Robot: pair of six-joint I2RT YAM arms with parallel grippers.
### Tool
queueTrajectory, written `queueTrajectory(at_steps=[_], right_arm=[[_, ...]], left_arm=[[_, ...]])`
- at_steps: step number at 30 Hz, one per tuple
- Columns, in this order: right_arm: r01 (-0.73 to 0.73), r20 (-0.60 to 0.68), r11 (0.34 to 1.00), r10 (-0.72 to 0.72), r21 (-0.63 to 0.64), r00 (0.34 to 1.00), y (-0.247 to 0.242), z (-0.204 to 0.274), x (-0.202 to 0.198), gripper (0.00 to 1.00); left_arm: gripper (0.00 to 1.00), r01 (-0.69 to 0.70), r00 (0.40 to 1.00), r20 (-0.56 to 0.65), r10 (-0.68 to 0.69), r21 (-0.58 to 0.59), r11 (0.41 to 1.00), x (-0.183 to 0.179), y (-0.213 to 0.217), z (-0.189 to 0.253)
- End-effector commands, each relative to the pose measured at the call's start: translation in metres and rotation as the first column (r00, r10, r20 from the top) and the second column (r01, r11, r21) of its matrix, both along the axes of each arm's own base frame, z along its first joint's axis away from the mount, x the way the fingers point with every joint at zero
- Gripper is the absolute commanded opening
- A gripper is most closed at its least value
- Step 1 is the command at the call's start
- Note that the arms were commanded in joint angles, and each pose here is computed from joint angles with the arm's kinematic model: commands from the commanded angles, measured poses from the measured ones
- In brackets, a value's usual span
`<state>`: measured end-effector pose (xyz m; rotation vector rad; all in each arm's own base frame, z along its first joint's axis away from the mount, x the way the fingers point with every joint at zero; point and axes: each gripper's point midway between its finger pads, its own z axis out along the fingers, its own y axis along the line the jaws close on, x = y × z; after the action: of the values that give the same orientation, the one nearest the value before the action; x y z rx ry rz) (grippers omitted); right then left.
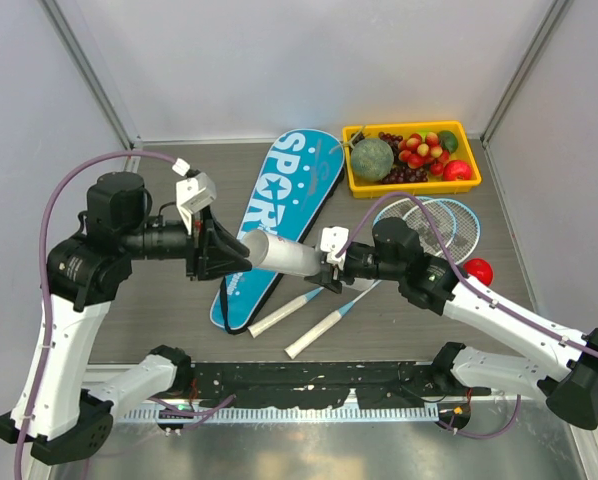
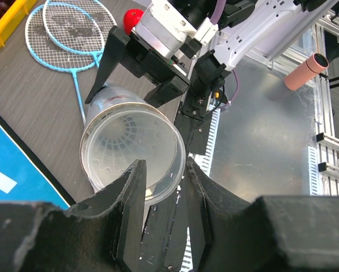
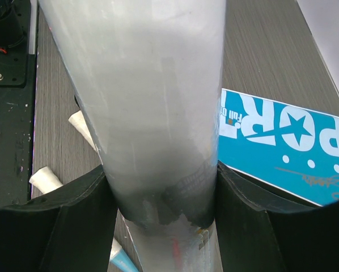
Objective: Pack up the badminton gear
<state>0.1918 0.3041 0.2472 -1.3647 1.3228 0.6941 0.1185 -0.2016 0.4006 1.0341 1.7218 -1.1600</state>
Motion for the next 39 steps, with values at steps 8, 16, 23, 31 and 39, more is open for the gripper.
queueTrajectory(at_steps=[8,16,23,31,39], right_arm=[[-0.023,0.085,0.993,0.013,0.115,0.996,0.008,0.05,0.003,0.45],[-0.05,0.089,0.992,0.041,0.112,0.995,0.009,0.047,-0.001,0.45],[-0.079,0.106,0.99,0.067,0.113,0.992,0.011,0.047,-0.005,0.45],[-0.135,0.144,0.977,0.111,0.167,0.983,0.013,0.059,-0.014,0.45],[-0.202,0.177,0.957,0.166,0.209,0.97,0.015,0.071,-0.027,0.44]], left_arm=[[0.32,0.014,0.997,0.082,-0.016,0.02,1.0,0.008,-0.005,-0.004],[0.3,0.007,0.996,0.09,-0.009,0.03,1.0,0.02,-0.01,-0.011],[0.27,-0.005,0.994,0.108,0.002,0.027,1.0,0.026,-0.012,-0.01],[0.25,0.001,0.997,0.076,-0.002,0.02,1.0,0.027,-0.015,-0.023],[0.24,0.046,0.998,0.034,-0.043,-0.085,0.995,0.012,-0.022,-0.023]])
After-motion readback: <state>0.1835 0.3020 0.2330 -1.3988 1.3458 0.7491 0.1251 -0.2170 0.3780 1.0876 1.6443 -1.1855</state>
